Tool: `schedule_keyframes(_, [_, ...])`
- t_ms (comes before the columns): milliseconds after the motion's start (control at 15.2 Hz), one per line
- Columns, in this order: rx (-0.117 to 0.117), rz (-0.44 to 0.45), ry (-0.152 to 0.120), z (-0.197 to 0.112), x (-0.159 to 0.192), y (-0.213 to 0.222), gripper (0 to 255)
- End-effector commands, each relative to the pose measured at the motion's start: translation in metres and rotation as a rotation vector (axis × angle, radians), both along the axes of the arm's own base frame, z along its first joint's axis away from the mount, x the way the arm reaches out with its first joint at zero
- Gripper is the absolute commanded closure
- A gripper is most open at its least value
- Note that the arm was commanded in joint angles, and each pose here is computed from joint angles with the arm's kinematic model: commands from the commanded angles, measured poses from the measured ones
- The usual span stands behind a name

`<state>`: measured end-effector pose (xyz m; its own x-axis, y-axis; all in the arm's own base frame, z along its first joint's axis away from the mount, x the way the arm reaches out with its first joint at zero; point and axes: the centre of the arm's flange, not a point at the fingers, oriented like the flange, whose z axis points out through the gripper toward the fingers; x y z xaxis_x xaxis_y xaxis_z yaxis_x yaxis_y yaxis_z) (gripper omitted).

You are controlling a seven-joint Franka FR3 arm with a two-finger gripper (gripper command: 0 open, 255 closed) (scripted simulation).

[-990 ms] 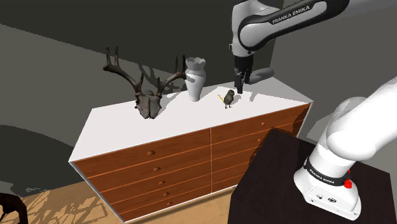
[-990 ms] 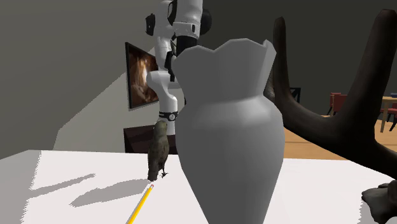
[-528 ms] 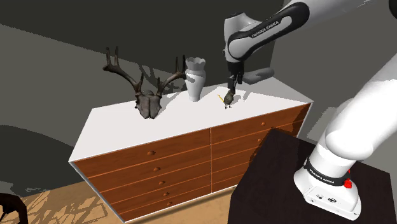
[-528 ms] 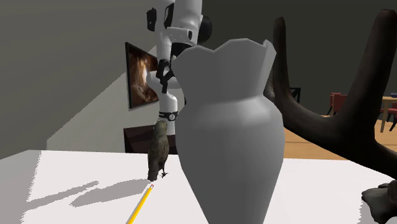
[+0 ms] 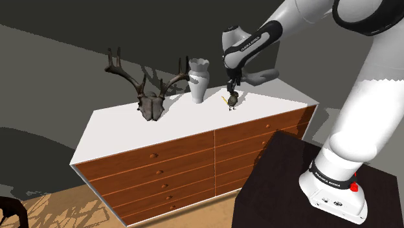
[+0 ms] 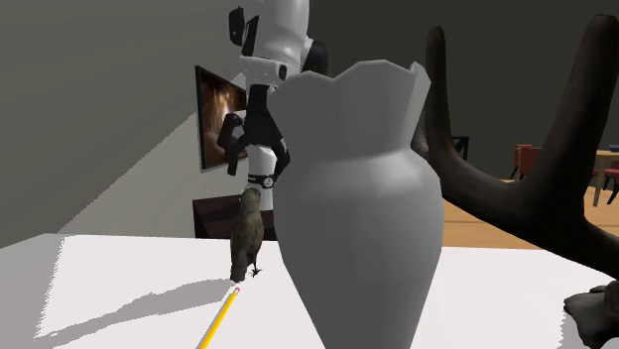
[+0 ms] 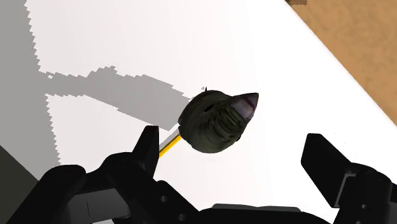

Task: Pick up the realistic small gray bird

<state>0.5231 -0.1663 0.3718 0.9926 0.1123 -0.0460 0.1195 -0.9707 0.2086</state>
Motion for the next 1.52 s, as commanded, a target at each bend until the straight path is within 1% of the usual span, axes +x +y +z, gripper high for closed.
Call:
schedule_keyframes(0, [-0.017,0.002,-0.007,-0.012,0.017,-0.012,0])
schedule_keyframes(462, [-0.017,0.002,-0.007,-0.049,0.017,-0.012,0])
schedule_keyframes(660, [-0.017,0.002,-0.007,-0.052,0.017,-0.012,0])
schedule_keyframes(726, [-0.017,0.002,-0.007,-0.052,0.017,-0.012,255])
schedule_keyframes(1320, [-0.017,0.002,-0.007,-0.052,0.017,-0.012,255])
schedule_keyframes(1452, [-0.017,0.002,-0.007,-0.042,0.017,-0.012,255])
